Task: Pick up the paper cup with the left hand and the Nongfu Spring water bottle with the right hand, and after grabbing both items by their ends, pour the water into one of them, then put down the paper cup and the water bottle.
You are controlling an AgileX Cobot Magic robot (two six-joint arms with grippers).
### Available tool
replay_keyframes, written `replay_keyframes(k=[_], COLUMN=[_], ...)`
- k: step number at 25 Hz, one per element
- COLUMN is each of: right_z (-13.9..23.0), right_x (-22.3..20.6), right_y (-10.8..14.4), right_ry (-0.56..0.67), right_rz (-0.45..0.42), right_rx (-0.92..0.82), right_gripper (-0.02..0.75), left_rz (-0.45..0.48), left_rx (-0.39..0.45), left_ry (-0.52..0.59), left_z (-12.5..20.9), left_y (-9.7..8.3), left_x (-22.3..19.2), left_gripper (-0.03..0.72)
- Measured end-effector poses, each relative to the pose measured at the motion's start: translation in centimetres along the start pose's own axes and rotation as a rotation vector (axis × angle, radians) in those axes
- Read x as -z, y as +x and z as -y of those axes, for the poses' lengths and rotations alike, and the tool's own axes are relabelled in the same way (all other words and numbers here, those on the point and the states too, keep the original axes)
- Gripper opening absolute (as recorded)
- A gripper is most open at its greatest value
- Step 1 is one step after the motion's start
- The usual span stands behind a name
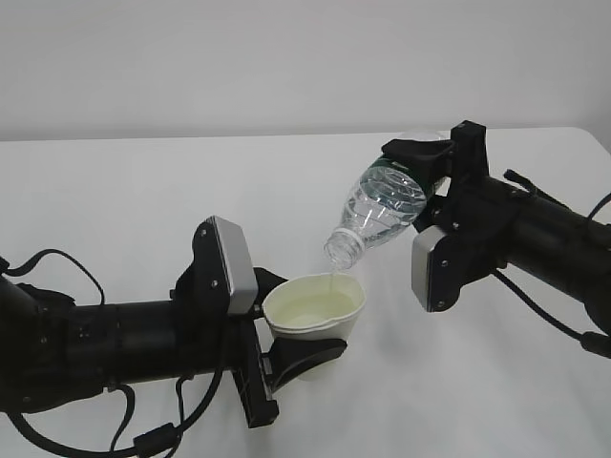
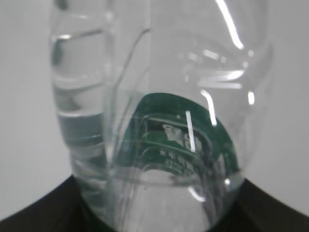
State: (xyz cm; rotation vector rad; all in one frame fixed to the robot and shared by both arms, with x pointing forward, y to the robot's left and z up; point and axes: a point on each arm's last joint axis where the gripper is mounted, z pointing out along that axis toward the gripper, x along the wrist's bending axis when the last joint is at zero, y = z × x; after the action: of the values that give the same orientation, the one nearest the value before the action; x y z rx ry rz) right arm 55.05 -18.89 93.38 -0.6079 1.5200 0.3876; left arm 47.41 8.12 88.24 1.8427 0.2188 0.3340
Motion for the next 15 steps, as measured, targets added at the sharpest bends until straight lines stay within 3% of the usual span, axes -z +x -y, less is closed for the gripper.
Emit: replay_keyframes(k=[15], right_z=[0.00], right_x=[0.00], right_y=[0.00], right_ry=[0.000], right_rz=[0.000], right_rx=[0.000], right_gripper=[0.437], left_rz=[0.000], left_rx=[0.000], left_ry=[0.000], left_z=[0.00], left_y=[0.00], left_x=[0.00], left_gripper=[0.414])
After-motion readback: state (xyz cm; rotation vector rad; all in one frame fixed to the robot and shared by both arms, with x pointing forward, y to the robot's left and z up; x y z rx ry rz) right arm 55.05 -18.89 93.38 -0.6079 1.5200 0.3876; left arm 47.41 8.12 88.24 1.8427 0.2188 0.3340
